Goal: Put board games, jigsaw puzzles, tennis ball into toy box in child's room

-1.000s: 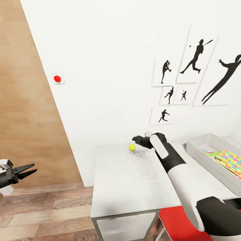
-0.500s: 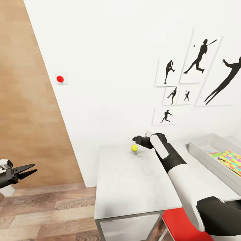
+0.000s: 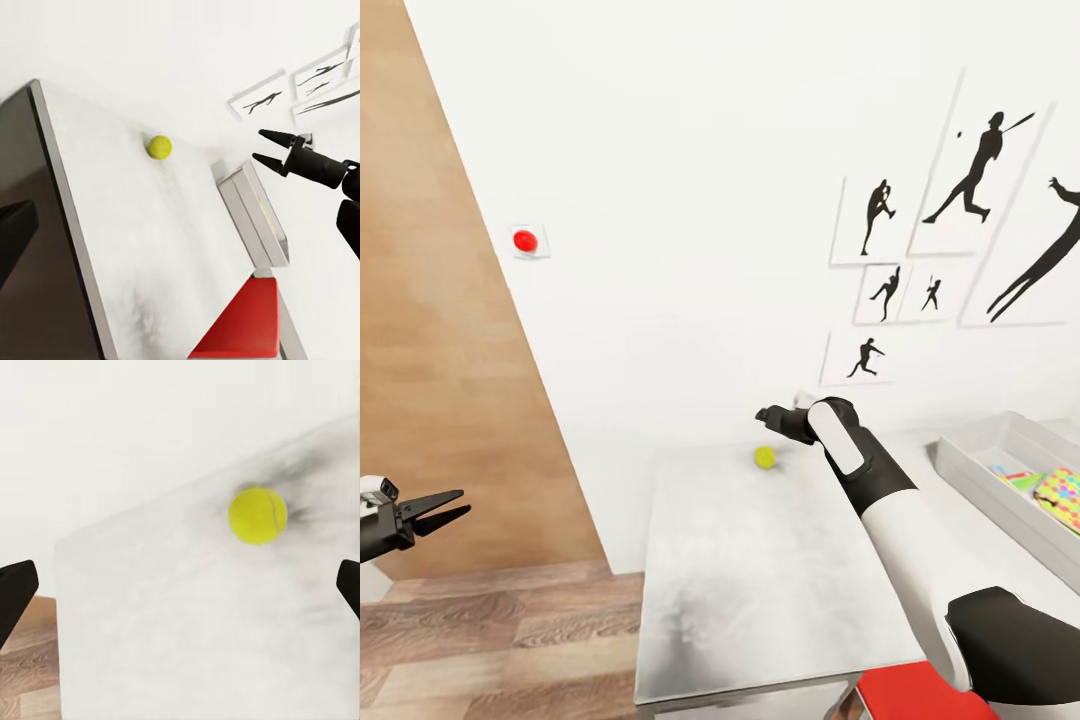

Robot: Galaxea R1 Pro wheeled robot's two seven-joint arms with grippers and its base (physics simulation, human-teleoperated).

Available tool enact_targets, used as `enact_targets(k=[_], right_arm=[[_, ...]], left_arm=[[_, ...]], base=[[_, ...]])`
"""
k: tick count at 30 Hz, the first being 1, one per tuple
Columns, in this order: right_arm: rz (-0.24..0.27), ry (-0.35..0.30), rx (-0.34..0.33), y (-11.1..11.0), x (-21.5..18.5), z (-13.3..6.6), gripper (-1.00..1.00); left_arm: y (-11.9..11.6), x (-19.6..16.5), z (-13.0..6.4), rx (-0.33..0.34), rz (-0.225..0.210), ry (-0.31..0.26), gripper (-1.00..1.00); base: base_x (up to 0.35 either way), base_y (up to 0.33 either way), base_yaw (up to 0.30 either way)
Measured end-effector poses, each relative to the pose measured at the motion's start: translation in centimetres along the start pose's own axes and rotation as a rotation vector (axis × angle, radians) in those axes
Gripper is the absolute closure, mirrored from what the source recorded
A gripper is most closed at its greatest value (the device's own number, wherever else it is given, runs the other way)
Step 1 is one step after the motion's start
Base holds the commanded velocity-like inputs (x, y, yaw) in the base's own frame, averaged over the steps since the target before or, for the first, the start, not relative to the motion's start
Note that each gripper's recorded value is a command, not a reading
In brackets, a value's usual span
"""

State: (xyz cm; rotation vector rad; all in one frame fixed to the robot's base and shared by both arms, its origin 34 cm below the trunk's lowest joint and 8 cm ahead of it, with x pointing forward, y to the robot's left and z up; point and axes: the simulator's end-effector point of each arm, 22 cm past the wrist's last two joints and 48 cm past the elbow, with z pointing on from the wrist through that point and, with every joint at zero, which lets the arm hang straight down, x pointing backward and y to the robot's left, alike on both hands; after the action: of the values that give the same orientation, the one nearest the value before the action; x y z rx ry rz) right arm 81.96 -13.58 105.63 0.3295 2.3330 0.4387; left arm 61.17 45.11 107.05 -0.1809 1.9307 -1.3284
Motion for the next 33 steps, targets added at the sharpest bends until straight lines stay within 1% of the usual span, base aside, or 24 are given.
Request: enact_targets(k=[33], right_arm=[[-0.006, 0.014, 0.009, -0.17, 0.33, 0.06, -1.00]], left_arm=[[0.03, 0.01, 0.02, 0.000, 0.000, 0.000, -1.00]], base=[[0.012, -0.005, 0.001]])
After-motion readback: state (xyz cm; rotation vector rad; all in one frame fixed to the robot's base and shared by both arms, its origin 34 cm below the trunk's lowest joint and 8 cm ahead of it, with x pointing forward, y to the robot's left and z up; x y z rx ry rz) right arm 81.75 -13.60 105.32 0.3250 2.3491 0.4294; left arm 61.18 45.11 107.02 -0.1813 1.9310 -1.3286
